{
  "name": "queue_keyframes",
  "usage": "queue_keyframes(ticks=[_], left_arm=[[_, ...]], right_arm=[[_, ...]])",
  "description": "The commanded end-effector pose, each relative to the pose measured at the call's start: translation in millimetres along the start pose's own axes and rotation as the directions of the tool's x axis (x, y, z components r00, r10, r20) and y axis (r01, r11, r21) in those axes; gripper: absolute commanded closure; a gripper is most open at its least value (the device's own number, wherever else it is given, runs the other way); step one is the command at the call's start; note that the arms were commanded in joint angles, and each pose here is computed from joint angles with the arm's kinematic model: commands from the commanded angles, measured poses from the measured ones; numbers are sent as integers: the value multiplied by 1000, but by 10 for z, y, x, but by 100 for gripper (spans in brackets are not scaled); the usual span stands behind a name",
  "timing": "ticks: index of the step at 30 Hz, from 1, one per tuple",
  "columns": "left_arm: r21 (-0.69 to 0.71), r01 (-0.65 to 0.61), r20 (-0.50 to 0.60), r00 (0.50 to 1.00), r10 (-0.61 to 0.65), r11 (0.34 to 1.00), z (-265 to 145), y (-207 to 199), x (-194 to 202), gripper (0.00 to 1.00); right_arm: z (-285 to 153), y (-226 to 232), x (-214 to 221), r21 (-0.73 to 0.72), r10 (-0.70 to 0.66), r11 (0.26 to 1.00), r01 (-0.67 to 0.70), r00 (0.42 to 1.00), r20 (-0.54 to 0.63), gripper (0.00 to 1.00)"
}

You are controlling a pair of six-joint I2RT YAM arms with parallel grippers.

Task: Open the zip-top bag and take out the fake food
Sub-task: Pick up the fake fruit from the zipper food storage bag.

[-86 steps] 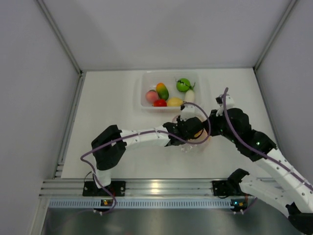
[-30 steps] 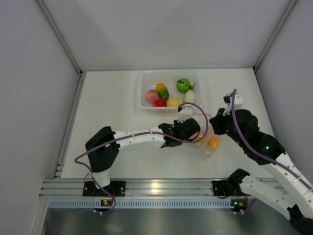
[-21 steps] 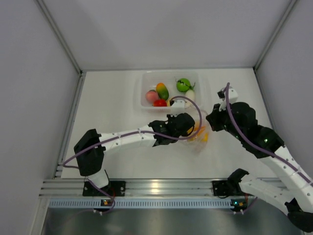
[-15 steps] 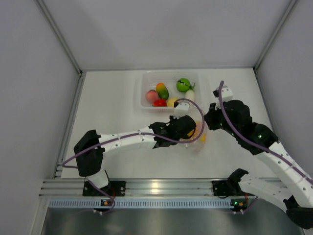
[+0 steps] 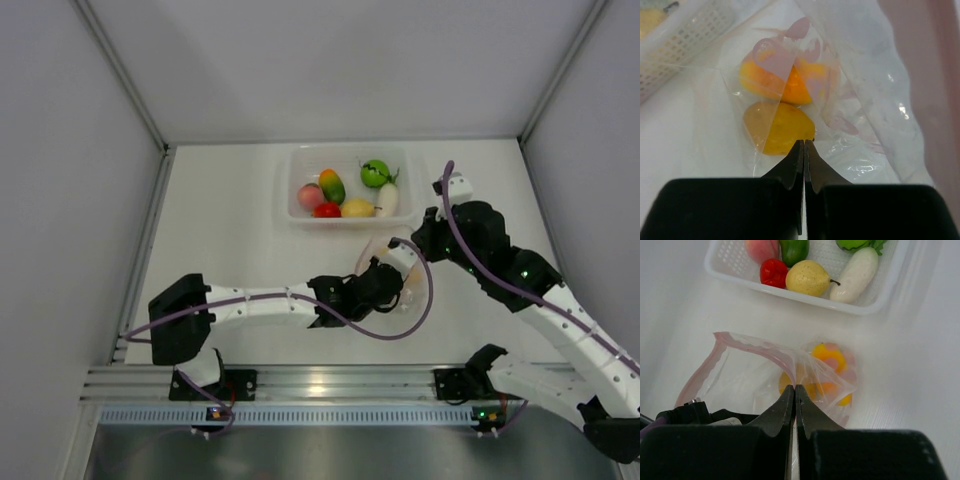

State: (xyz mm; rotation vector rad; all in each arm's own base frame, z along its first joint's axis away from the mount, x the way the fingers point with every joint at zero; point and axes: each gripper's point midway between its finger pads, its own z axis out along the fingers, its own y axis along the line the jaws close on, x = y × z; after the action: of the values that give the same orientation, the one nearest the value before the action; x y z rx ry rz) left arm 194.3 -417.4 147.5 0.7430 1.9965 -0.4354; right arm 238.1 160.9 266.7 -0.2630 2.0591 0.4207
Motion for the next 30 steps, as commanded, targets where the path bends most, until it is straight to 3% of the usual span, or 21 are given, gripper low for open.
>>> queue_keyframes(ticks=[1,5,16,24,30], left_arm=[[97,-131,139,983,117,987,17,-144,-371,100],[157,-202,128,975,183,967,79,-210,-304,100],[270,-89,-1,996,93,959,247,-145,69,100],[216,-35,-107,993,59,976,398,-62,294,100],[176,67,-107,993,-48,982,455,-11,105,100]], right_arm=[[-94,75,-268,-33,17,999,-14,996,82,100],[-109,69,-254,-34,11,999,-8,996,83,100],[-238,-32,-378,-8,35,999,-34,979,202,100],[-231,-1,-354,-22,-8,1000,12,985,174,100],[-191,60,-249,-58,-33,997,41,991,129,100]])
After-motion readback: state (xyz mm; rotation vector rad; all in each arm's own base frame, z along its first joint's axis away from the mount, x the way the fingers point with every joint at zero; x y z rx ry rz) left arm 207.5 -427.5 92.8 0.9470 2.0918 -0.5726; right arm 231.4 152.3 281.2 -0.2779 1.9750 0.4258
